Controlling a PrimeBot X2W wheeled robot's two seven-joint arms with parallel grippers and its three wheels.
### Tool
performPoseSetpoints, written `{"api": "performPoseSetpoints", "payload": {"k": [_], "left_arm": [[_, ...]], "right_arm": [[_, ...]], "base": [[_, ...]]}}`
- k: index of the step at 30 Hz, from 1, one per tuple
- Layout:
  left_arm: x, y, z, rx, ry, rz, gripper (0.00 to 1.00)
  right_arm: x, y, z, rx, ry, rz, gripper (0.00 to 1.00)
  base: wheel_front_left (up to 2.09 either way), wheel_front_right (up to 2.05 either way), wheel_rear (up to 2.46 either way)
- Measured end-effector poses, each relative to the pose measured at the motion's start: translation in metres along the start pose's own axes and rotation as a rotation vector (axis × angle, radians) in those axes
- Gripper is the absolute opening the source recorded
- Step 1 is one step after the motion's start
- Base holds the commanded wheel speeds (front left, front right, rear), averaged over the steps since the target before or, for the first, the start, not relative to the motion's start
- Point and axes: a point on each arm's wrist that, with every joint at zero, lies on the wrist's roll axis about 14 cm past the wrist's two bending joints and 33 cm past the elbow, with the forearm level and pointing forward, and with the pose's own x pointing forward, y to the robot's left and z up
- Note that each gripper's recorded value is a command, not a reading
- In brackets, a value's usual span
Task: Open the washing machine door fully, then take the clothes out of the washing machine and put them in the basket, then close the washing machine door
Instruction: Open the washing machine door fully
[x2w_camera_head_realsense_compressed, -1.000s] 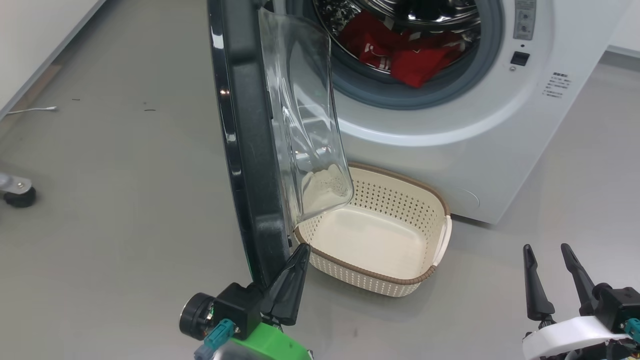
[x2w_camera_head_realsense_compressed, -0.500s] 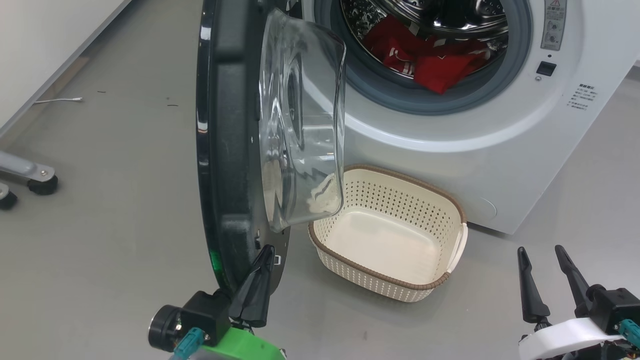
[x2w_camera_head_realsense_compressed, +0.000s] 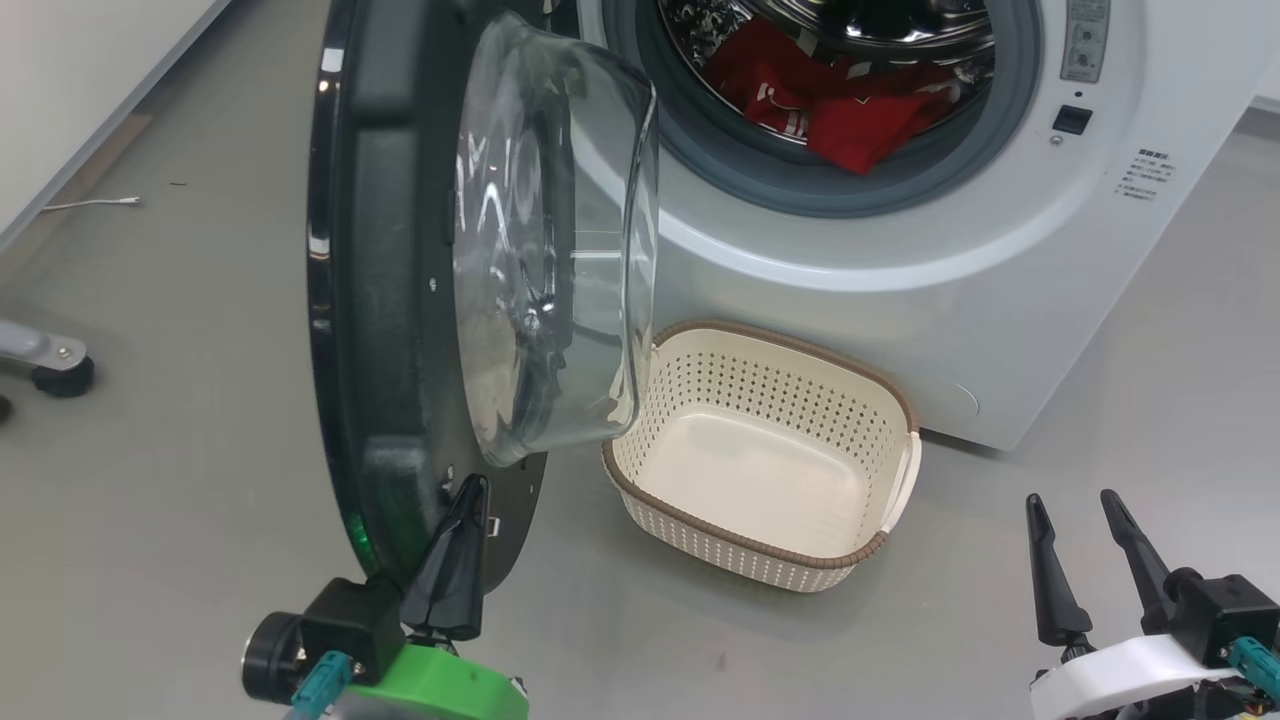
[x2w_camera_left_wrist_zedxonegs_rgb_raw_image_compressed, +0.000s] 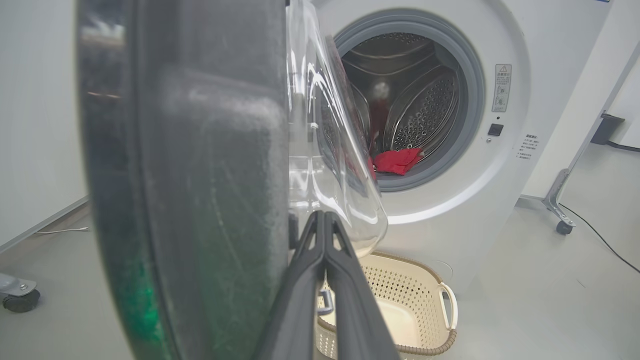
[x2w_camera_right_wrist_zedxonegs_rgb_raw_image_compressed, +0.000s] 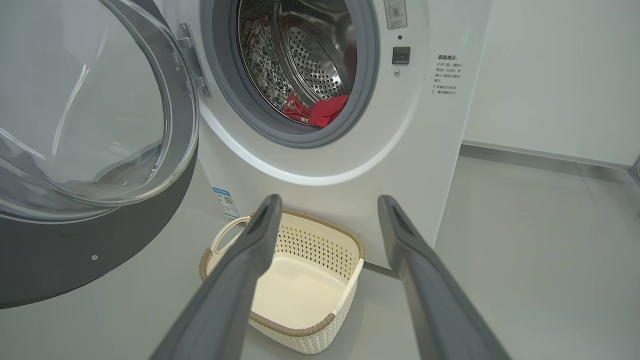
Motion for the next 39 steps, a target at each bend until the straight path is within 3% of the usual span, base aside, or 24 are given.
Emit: {"api": "performPoseSetpoints", "payload": {"k": [11,39], "left_arm": [[0.009,0.019,-0.005,0.024,0.018,0.051,0.00],[0.027,0.126,0.011,0.069,-0.030,0.372,0.00]], "right_arm": [[-0.006,-0.016,-0.003,0.006,0.006,-0.051,1.00],[-0.003,-0.035,-0.008,0.007,0.015,-0.085,1.00]], "base": [[0.00,0.00,0.00],[0.00,0.00,0.00]]}}
